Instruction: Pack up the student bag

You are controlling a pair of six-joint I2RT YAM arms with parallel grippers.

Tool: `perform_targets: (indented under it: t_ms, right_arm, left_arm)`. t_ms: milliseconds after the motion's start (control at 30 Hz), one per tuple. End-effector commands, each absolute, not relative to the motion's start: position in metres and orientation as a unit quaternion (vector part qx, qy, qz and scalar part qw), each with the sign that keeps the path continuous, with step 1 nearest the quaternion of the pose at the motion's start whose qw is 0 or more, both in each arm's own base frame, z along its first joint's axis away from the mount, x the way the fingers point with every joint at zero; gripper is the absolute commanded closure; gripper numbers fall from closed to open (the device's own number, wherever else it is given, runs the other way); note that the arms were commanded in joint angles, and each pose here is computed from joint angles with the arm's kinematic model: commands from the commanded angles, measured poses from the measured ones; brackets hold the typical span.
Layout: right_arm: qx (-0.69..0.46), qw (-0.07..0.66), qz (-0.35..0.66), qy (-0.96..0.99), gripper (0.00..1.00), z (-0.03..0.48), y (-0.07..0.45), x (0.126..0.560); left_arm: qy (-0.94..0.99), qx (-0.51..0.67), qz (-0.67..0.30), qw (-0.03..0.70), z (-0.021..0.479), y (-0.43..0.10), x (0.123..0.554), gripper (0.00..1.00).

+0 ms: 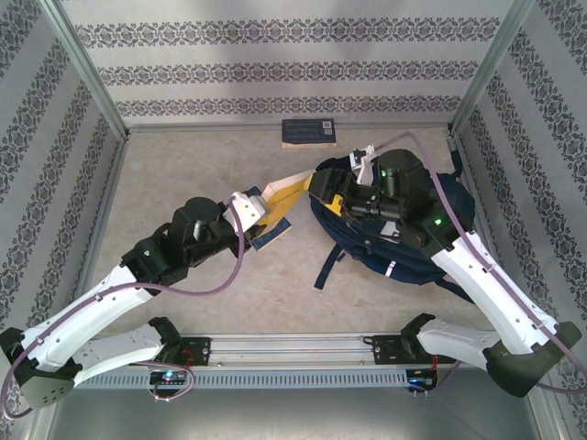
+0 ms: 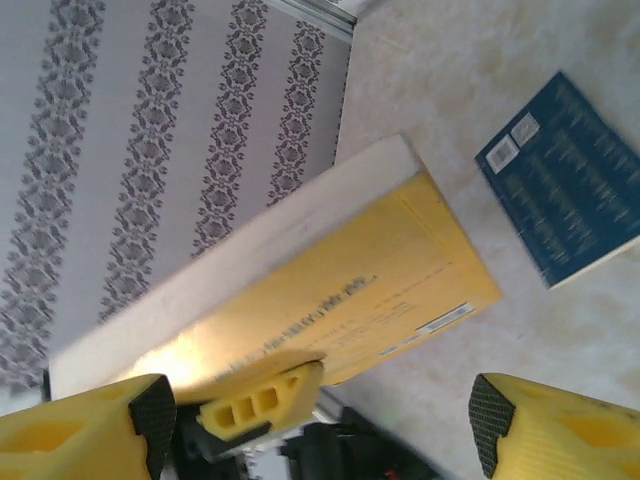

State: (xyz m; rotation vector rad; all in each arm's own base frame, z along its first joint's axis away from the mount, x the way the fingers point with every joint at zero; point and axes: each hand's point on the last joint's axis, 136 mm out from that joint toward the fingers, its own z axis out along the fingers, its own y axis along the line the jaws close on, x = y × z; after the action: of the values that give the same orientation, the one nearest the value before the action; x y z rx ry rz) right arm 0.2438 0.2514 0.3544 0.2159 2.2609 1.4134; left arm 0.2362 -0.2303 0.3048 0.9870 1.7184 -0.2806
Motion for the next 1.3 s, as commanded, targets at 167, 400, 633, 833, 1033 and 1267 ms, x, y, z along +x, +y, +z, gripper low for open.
perform_targets:
  t_ms: [167,400,633,833,1033,1267]
  right_arm:
    - [0.206,0.207,0.565,0.772,0.19,0.356,0.262,0.260]
    - [0.183,0.195,0.578,0.771,0.19,0.355,0.285,0.255]
    - [0.181,0.175,0.573,0.780,0.42,0.333,0.297,0.249]
    - [0.203,0.196,0.545,0.790,0.81,0.316,0.277,0.251]
    - [0.132,0.254,0.552,0.783,1.00,0.338,0.261,0.258]
    - [-0.099,0.384,0.488,0.777,1.00,0.376,0.228,0.238]
  left_arm:
    - [0.635,0.471,-0.038,0.611,0.336,-0.242,0.236,1.00]
    - [0.616,0.512,0.009,0.599,0.321,-0.254,0.233,1.00]
    - [0.588,0.532,0.061,0.606,0.320,-0.257,0.231,1.00]
    - [0.557,0.546,0.146,0.608,0.313,-0.252,0.232,0.90]
    - [0.571,0.563,0.141,0.581,0.299,-0.252,0.223,0.42]
    - [0.682,0.520,-0.037,0.513,0.291,-0.247,0.194,0.17]
